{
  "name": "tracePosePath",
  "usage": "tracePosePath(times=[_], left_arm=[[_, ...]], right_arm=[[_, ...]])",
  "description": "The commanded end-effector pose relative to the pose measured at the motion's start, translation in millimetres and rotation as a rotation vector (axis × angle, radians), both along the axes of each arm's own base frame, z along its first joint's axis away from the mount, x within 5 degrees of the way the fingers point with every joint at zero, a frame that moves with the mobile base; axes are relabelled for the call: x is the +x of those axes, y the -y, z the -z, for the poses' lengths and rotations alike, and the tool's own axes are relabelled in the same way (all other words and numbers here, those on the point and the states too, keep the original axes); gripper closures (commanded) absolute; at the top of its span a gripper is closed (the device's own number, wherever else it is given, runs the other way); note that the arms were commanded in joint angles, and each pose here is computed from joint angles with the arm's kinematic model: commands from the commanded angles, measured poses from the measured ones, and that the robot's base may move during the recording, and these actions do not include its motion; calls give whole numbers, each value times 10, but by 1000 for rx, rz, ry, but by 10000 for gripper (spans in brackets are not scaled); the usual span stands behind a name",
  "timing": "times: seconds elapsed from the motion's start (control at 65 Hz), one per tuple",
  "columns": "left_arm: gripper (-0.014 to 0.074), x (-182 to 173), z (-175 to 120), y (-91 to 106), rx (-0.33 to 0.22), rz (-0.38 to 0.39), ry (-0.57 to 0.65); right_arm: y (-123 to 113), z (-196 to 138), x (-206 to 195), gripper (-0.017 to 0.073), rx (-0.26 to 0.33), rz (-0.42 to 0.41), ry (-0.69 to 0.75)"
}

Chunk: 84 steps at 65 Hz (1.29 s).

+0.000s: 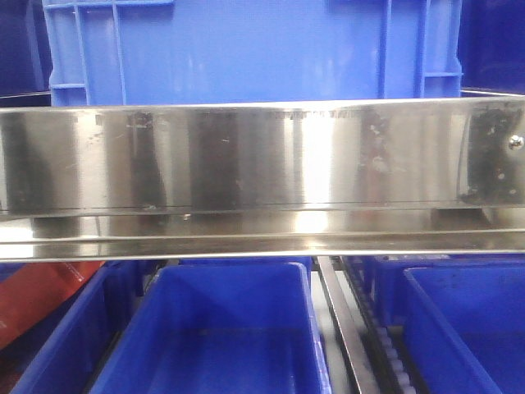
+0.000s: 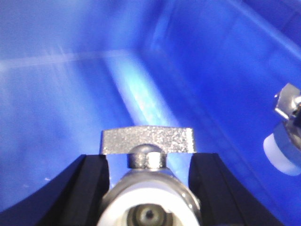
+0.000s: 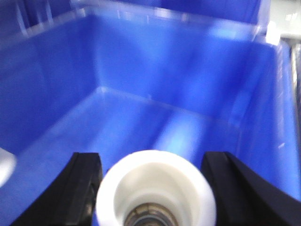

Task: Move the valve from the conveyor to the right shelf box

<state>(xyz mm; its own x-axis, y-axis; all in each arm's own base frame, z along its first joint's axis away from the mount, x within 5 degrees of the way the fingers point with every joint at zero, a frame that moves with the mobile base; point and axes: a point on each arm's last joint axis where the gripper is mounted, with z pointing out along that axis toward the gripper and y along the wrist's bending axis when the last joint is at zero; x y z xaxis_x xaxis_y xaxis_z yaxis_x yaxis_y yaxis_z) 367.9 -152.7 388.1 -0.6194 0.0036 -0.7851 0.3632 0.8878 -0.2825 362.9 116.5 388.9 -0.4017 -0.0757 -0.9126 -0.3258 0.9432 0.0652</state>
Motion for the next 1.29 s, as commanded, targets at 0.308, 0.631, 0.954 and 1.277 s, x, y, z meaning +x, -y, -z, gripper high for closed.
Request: tracePosePath(times=[0.308, 0.631, 0.954, 1.277], left_arm=[[302, 1, -78, 180, -33, 33, 89], [202, 0, -88, 186, -30, 38, 98], [469, -128, -283, 139, 5, 73, 181], [704, -231, -406, 104, 12, 83, 212]], right_arm=[[-24, -68, 79, 288, 26, 8, 85], [-19, -107, 63, 155, 29, 8, 96], [43, -412, -141, 447, 53, 8, 173], [67, -453, -254, 721, 38, -4, 127]])
